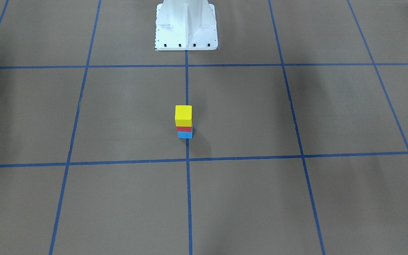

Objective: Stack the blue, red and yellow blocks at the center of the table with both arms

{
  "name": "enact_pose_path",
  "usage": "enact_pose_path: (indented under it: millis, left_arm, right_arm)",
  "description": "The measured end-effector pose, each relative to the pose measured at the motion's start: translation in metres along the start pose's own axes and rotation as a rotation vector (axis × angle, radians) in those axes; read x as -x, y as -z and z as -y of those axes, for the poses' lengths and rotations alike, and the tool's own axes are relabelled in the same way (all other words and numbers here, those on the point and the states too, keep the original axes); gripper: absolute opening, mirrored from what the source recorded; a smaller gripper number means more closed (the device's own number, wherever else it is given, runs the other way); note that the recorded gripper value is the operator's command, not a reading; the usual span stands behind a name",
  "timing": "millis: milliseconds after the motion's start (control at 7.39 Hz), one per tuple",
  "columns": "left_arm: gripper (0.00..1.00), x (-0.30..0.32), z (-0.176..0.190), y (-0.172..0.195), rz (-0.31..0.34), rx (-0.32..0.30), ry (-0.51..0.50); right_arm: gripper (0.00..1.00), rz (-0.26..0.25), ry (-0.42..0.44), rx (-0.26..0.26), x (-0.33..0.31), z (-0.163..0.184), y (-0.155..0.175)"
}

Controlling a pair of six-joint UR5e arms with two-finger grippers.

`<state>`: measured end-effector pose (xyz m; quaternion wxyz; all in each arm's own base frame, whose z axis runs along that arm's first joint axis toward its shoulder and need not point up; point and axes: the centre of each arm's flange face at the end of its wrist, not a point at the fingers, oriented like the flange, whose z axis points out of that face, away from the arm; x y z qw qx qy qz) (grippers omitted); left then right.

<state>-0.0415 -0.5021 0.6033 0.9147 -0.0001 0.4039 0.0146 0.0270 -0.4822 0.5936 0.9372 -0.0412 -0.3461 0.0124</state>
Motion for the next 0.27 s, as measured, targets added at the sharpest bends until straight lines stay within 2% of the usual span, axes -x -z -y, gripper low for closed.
enact_pose_path:
  millis: [271]
  left_arm:
    - [1.00, 0.0005, -0.0006, -0.0003, 0.000, 0.000, 0.000]
  right_arm:
    - [1.00, 0.000, 0.015, 0.003, -0.0016, 0.0018, -0.0014]
